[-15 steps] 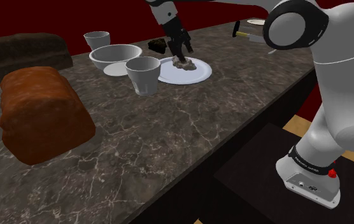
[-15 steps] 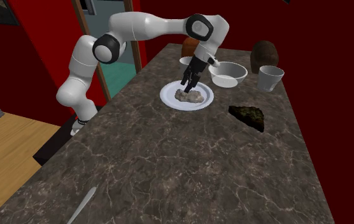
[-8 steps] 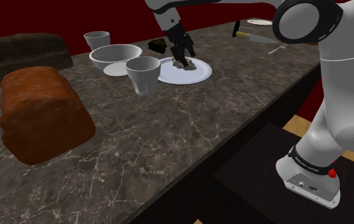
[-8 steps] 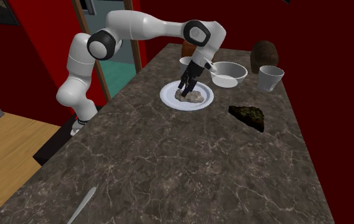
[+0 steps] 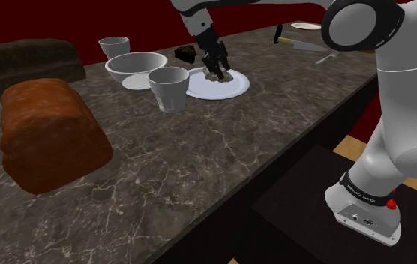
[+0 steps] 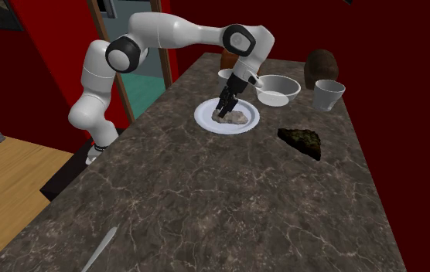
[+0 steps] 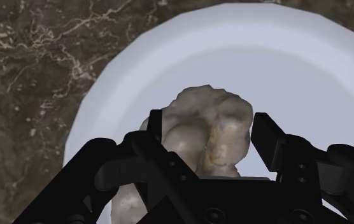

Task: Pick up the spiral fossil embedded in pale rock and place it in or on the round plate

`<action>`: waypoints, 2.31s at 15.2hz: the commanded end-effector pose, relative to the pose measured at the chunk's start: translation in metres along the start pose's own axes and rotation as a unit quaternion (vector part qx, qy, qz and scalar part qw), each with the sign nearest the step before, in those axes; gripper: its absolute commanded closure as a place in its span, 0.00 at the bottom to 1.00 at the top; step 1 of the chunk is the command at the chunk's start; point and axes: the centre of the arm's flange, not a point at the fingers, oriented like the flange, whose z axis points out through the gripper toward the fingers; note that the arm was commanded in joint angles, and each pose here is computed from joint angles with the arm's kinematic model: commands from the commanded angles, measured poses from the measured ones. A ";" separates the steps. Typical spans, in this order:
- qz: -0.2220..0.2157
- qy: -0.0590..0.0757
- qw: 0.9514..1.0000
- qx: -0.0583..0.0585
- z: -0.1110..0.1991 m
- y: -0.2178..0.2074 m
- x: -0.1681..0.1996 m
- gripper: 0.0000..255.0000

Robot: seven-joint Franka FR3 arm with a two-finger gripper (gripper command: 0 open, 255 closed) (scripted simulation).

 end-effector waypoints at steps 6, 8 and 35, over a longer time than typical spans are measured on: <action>0.000 0.000 1.000 0.000 0.001 0.000 0.001 1.00; 0.000 0.000 1.000 0.000 -0.008 0.002 -0.005 1.00; 0.164 0.137 0.968 0.132 -0.004 0.048 -0.118 0.00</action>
